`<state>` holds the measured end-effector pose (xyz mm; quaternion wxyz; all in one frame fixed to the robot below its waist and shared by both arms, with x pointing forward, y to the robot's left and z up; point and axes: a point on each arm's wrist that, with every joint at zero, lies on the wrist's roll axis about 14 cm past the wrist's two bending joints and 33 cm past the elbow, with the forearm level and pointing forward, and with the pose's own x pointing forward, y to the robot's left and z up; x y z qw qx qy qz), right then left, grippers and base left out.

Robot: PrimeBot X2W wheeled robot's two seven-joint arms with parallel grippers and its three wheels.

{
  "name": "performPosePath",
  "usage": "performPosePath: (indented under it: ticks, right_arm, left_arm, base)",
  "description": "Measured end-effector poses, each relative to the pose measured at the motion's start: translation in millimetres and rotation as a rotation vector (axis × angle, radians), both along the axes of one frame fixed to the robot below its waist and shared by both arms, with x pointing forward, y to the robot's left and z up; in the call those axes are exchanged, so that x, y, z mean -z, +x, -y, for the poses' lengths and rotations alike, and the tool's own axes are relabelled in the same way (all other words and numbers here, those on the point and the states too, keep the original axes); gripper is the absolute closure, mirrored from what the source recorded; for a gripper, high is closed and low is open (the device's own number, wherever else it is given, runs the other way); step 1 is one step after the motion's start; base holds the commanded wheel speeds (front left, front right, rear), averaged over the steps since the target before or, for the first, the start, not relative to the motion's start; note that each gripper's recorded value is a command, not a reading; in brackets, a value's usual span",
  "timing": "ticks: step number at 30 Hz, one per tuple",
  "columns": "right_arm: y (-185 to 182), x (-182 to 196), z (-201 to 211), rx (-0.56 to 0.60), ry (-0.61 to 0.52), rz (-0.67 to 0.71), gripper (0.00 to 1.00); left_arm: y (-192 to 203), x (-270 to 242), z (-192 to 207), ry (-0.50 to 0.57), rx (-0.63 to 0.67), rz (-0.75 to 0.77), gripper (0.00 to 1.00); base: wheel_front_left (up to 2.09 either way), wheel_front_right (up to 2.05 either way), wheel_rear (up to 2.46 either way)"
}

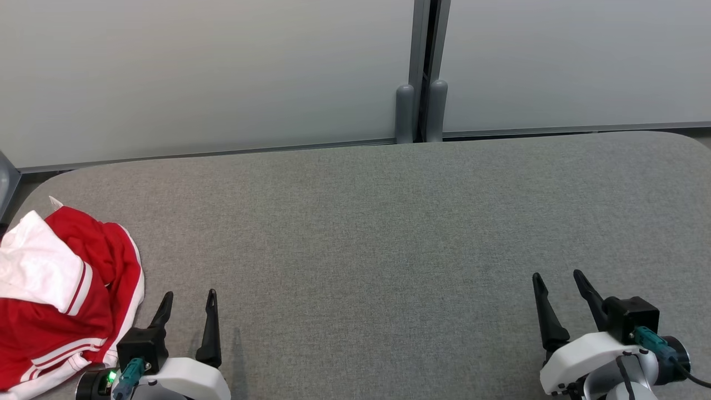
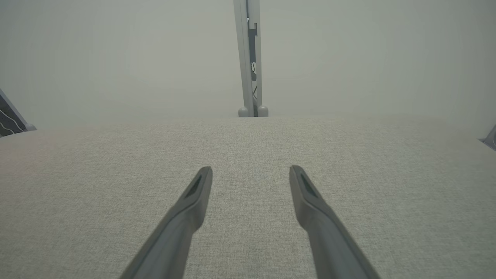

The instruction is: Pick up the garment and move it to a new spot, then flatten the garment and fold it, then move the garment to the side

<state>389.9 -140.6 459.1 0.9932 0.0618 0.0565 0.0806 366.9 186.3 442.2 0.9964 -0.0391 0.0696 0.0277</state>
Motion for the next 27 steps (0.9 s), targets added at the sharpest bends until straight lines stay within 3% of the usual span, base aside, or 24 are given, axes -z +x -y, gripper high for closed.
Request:
performPosePath:
  ticks: [27]
  right_arm:
    - [2, -5, -7, -0.024, -0.010, 0.019, 0.00]
  left_arm:
    - [-3, -12, 3, -0.012, -0.019, 0.006, 0.00]
  base:
    - [0.00, 0.00, 0.00]
